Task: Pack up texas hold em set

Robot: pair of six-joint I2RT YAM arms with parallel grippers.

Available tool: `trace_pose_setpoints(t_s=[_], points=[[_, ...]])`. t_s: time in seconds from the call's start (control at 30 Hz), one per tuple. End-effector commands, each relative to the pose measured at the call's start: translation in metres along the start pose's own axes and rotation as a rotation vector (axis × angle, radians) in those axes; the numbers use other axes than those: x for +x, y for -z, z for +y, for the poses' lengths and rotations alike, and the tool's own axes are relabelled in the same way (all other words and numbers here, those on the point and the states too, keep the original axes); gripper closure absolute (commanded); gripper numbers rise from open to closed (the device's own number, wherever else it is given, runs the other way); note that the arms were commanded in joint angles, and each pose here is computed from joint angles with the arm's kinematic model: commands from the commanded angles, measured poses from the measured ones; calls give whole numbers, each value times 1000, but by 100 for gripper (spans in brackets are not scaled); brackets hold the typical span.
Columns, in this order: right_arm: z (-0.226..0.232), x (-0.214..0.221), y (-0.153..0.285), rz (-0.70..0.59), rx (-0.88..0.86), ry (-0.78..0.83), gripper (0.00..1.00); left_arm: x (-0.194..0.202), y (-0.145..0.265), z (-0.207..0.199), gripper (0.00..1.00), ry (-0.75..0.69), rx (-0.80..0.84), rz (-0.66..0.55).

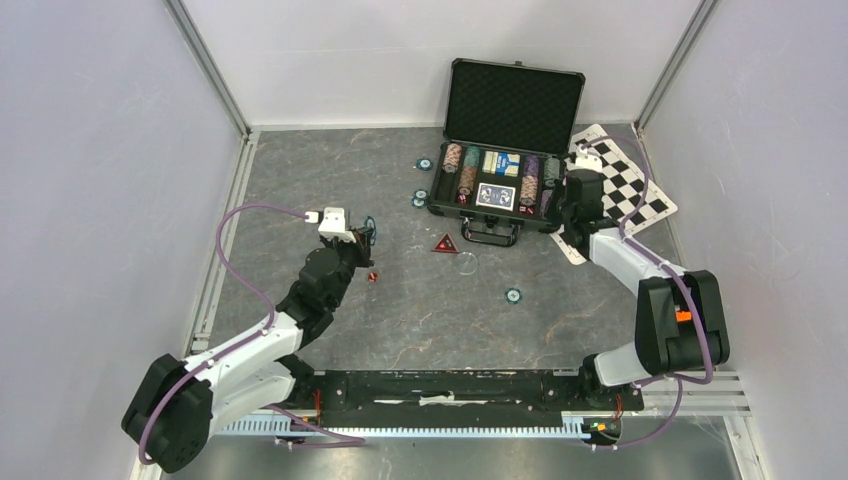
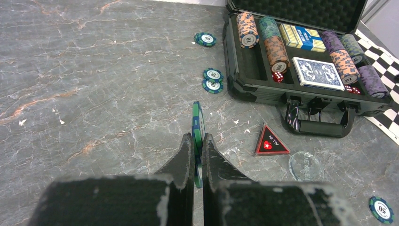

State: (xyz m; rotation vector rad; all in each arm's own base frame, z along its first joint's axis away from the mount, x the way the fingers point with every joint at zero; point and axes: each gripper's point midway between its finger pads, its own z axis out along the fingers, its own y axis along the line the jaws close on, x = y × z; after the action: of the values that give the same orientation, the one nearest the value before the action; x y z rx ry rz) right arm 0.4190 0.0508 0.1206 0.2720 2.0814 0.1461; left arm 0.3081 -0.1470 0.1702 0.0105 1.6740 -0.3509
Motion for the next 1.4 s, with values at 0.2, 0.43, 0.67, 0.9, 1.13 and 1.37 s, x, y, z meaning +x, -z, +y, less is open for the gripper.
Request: trace_pose_setpoints(t_s=[0.2,0.43,0.67,0.9,1.13,1.37], points=[[-10,45,7,94,4,15,100,-32,-2,-12,98,-9,44,-91],[-14,41,-6,98,44,20,100,-33,-1,-12,98,-13,45,-94],[-16,26,-14,72,74,19,100,-31,-3,-14,98,-2,54,-83],[-16,13,-20,64,84,14,100,-31,-2,-14,98,-4,53,-90],[-20,11,-22,73,95,15,100,-32,-1,-14,98,1,57,-96],[-21,4,-32,61,111,8,100,-32,-1,-14,98,0,60,-95]])
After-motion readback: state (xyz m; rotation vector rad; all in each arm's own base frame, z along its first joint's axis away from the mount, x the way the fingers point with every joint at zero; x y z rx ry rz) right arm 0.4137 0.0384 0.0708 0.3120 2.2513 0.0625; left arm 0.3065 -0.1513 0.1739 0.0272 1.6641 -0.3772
